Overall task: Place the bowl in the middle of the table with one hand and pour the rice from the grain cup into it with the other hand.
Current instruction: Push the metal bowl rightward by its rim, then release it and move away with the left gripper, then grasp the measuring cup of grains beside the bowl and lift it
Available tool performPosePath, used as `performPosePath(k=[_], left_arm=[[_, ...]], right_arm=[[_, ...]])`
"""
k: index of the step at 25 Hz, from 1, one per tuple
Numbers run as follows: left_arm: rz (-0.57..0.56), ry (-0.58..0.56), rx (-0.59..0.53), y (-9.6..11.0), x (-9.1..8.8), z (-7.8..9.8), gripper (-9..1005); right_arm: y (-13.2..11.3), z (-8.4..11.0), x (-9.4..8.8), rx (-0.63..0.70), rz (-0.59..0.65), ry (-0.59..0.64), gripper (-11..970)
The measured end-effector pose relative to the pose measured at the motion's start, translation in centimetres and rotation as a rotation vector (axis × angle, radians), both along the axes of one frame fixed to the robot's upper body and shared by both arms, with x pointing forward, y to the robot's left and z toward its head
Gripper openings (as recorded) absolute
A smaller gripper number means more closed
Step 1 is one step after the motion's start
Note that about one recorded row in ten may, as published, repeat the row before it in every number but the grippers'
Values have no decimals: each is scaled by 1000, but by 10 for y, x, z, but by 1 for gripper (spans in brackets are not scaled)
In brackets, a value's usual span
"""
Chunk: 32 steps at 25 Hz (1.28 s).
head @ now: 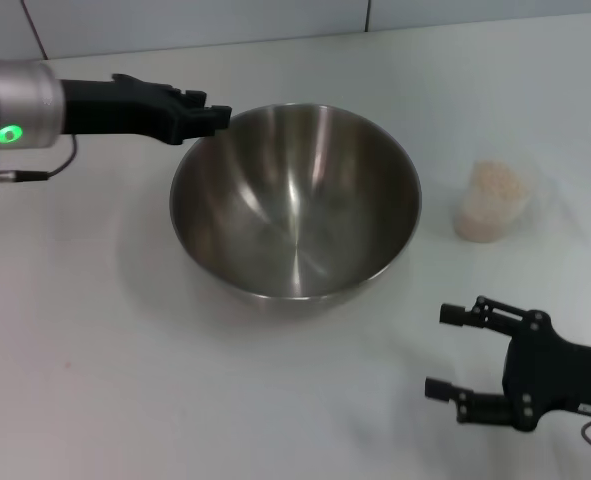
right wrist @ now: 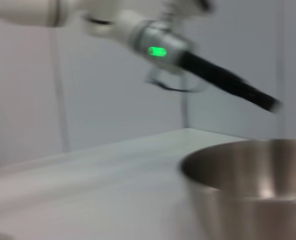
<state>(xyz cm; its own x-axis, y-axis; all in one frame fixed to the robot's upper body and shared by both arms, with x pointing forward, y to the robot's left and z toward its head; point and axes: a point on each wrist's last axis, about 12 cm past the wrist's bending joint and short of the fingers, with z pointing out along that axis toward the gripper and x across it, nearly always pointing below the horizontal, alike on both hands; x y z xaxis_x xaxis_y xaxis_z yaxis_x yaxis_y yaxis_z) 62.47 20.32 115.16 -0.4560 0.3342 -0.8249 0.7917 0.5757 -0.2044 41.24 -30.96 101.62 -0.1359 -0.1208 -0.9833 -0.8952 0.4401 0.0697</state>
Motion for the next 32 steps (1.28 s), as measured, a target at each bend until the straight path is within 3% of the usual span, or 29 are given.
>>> performPosePath(k=[4,5,6,7,9,13,15,21,32], left_arm=[[-117,-117,-18,26,-34,4,375],[-117,-117,-18,26,-34,4,404],[-162,-153,-20,40,-54,1,432],[-173,-166,-19,45,-62,-1,460],[-173,-180,-16,53,-70,-4,518],[-157,-178,-5,63,-82,-9,673],[-157,-174,-5,64,-83,-10,758],[-161,-162,-7,62,-83,-11,851],[-160,-150,-11,62,-83,-13,849]], right_arm=[[-9,-7,0,10,-210,2,829],[-13,-9,-1,13,-270,0,829],[-17,-11,-2,17,-332,3,829],[-22,-14,-3,25,-405,7,829],[-34,-19,-6,40,-578,8,828],[-41,-25,-7,25,-711,-10,828],[-41,-27,-5,11,-740,-7,828],[-41,-32,14,-17,-801,20,828],[-41,-27,37,-23,-832,10,828]])
